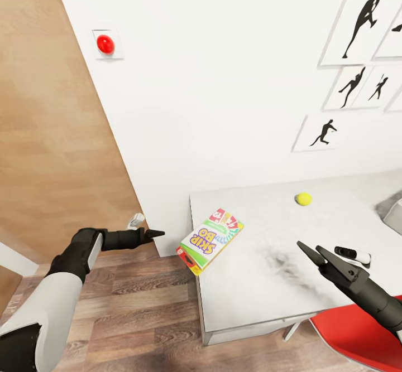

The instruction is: Put all the toys in the child's room - the three board games (two on the bed and one on the table), the two jigsaw puzzles on the table, and the tennis ball on the table - inside the toy box on the table in the child's room.

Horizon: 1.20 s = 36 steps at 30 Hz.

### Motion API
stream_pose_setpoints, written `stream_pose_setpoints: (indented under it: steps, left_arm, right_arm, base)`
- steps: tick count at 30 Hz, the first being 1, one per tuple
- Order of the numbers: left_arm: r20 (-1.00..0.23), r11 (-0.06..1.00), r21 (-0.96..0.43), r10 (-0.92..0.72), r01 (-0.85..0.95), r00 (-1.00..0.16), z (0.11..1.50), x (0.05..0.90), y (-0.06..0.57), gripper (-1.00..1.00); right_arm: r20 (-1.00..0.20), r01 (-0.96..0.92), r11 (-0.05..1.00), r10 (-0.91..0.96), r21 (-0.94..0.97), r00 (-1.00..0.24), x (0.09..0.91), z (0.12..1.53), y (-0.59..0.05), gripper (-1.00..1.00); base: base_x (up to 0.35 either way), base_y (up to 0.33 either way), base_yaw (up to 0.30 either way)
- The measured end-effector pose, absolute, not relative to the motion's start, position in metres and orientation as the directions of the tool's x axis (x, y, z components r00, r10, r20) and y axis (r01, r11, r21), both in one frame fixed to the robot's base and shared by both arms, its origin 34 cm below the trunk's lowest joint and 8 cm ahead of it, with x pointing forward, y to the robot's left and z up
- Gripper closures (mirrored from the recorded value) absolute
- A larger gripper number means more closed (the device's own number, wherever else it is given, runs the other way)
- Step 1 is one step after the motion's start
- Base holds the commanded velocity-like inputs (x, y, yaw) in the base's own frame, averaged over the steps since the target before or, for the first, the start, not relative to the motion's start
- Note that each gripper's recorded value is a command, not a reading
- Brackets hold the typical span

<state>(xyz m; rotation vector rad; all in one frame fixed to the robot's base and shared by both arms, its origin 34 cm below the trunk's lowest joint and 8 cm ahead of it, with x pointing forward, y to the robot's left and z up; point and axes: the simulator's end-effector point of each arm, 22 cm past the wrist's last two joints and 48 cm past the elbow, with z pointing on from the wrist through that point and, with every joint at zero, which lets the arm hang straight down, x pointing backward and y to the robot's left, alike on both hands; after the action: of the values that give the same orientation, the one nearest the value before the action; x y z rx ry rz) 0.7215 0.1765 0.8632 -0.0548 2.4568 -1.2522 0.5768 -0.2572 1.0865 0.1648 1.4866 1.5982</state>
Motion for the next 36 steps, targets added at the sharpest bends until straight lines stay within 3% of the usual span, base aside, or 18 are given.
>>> stream_pose_setpoints:
  steps: [11, 36]
  left_arm:
    - [-0.230, 0.540, -0.838, -0.216, 0.080, -0.949, 0.838, 0.707, 0.141, -1.00]
    - [-0.225, 0.499, -0.864, -0.258, 0.070, -0.940, 0.820, 0.717, 0.129, -1.00]
  right_arm:
    - [-0.469, -0.551, 0.114, 0.680, 0.827, -0.564, 0.574, 1.088, -0.259, -1.00]
    - [-0.470, -0.563, 0.102, 0.680, 0.820, -0.562, 0.578, 1.068, -0.258, -1.00]
  base:
    - [0.000, 0.000, 0.000]
    - [0.000, 0.000, 0.000]
